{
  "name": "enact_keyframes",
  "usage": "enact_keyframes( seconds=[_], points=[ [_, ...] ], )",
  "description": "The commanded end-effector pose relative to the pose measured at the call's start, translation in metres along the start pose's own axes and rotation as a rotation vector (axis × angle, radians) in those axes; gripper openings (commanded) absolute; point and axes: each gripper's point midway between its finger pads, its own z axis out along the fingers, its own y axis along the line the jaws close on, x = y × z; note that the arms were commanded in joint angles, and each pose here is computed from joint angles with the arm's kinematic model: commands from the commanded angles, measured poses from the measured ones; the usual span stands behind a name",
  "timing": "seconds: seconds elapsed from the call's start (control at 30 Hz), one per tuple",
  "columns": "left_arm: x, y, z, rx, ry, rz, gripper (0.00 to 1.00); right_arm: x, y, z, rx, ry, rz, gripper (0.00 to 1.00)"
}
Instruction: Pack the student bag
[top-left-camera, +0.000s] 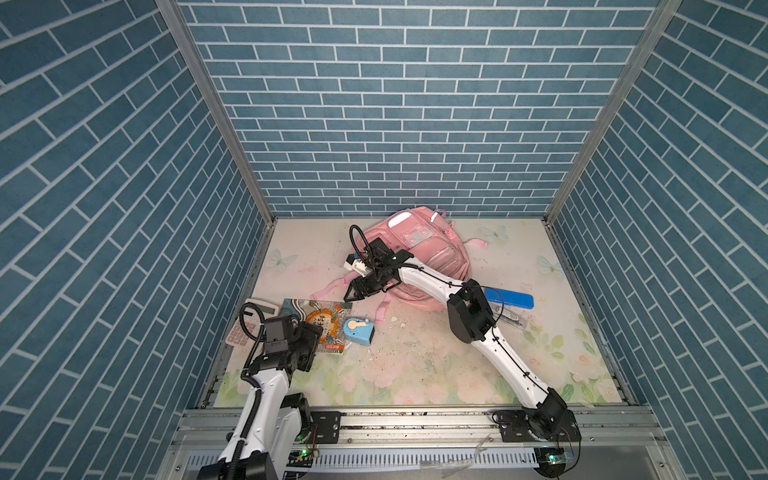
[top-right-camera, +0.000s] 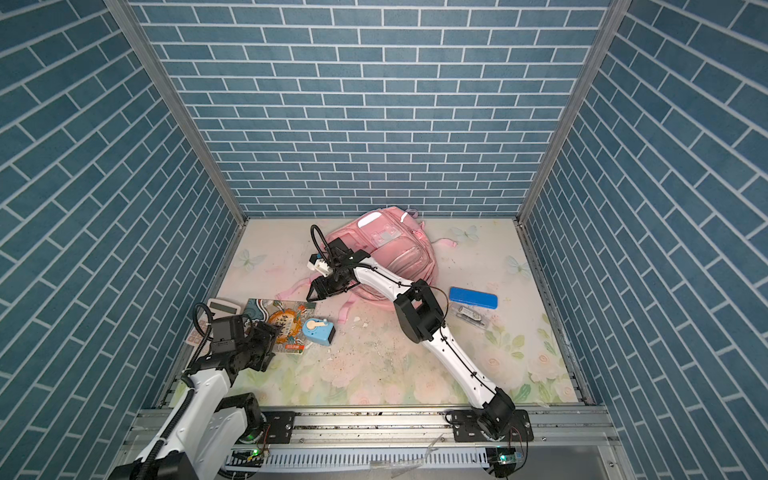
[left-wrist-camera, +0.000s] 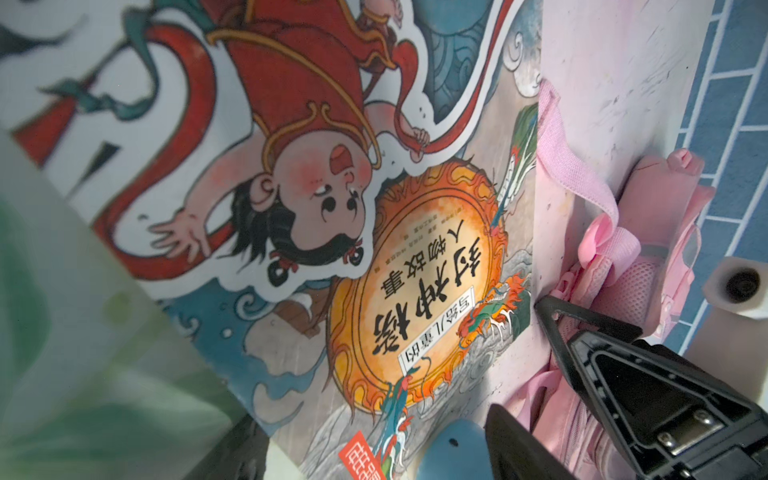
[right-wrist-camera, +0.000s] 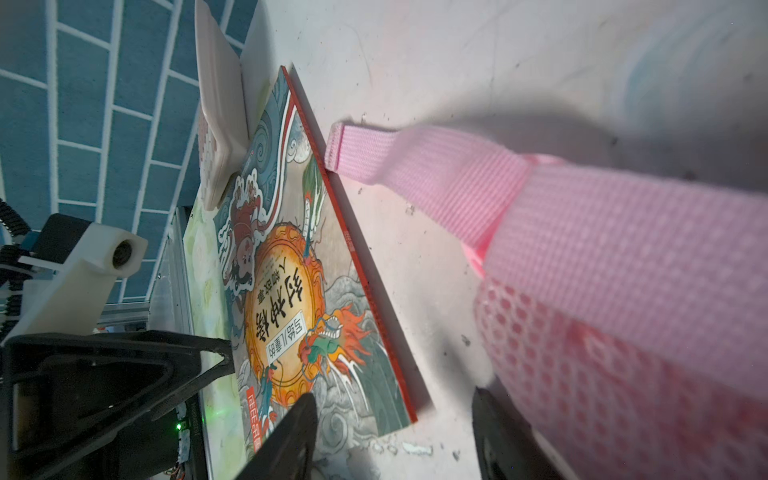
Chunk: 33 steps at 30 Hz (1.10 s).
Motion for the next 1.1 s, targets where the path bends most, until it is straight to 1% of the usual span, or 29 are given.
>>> enact_keyframes(
  seconds=[0.0, 0.1, 0.2, 0.33, 0.4, 0.5, 0.8, 0.87, 1.07],
  points=[
    [0.013, 0.033, 0.008, -0.11, 0.047, 0.001, 0.8, 0.017, -0.029, 0.011, 0.046, 0.047, 0.091, 0.62],
    [0.015, 0.031, 0.01, -0.097, 0.064, 0.014, 0.77, 0.017, -0.027, 0.013, 0.017, 0.051, 0.088, 0.62],
    [0.016, 0.024, 0.012, -0.083, 0.07, 0.038, 0.75, 0.015, -0.016, 0.016, -0.058, 0.046, 0.07, 0.62],
    [0.014, 0.016, 0.014, -0.092, 0.079, 0.081, 0.74, 0.012, -0.005, 0.017, -0.134, 0.041, 0.048, 0.6],
    [0.014, 0.012, 0.015, -0.102, 0.082, 0.103, 0.74, 0.012, -0.002, 0.016, -0.147, 0.041, 0.042, 0.58],
    [0.013, 0.005, 0.017, -0.107, 0.084, 0.128, 0.74, 0.012, 0.0, 0.015, -0.155, 0.041, 0.035, 0.54],
    [0.015, -0.009, 0.023, -0.129, 0.093, 0.195, 0.74, 0.008, 0.013, 0.01, -0.15, 0.018, -0.025, 0.39],
    [0.015, -0.007, 0.023, -0.137, 0.098, 0.198, 0.74, 0.006, 0.014, 0.01, -0.155, 0.01, -0.026, 0.37],
    [0.015, -0.01, 0.018, -0.119, 0.088, 0.212, 0.74, -0.001, 0.019, 0.01, -0.168, -0.017, -0.037, 0.25]
  ],
)
